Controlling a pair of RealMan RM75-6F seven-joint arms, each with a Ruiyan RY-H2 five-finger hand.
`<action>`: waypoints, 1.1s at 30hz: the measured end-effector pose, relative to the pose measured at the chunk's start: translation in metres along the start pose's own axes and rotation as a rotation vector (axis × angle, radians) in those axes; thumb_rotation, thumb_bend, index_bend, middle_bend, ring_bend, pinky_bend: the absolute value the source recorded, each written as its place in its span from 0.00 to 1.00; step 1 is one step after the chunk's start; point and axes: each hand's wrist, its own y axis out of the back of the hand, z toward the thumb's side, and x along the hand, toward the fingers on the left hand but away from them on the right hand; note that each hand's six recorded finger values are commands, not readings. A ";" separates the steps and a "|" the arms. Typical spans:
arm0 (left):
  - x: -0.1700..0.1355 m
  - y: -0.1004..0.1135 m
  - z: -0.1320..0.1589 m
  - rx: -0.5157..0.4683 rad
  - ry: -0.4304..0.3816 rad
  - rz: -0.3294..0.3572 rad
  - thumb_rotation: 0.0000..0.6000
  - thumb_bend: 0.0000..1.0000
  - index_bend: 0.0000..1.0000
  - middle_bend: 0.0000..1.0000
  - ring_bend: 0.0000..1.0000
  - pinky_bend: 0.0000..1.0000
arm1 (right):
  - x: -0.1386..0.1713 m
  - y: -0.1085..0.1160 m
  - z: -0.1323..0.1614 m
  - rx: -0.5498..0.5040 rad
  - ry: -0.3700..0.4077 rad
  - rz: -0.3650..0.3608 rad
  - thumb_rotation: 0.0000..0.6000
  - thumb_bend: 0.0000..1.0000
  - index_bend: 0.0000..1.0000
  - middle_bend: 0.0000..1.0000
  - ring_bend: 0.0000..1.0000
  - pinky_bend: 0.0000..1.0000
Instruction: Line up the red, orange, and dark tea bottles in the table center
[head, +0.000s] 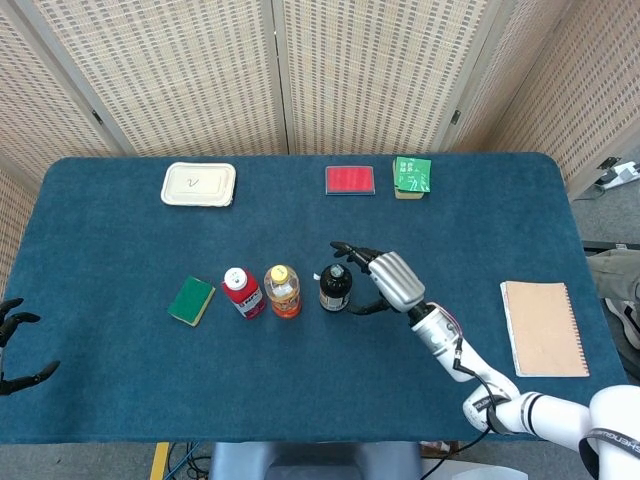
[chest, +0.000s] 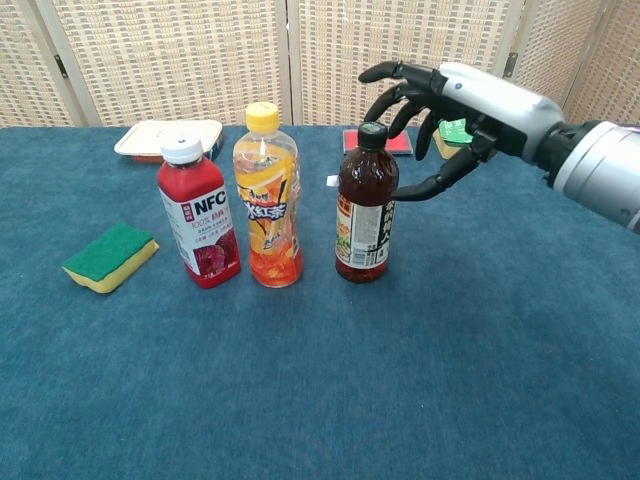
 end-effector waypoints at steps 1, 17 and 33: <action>0.000 -0.001 0.001 0.001 -0.002 -0.001 1.00 0.09 0.34 0.17 0.17 0.41 | 0.003 0.004 0.001 0.007 0.001 -0.003 1.00 0.05 0.11 0.24 0.28 0.48; 0.003 -0.007 0.010 -0.017 -0.044 0.028 1.00 0.09 0.34 0.17 0.18 0.41 | 0.070 0.076 -0.004 0.320 -0.080 -0.143 1.00 0.05 0.11 0.24 0.27 0.47; 0.004 -0.017 0.020 -0.019 -0.122 0.038 1.00 0.09 0.34 0.17 0.17 0.41 | 0.194 0.121 -0.038 0.533 -0.369 -0.185 1.00 0.06 0.14 0.26 0.27 0.45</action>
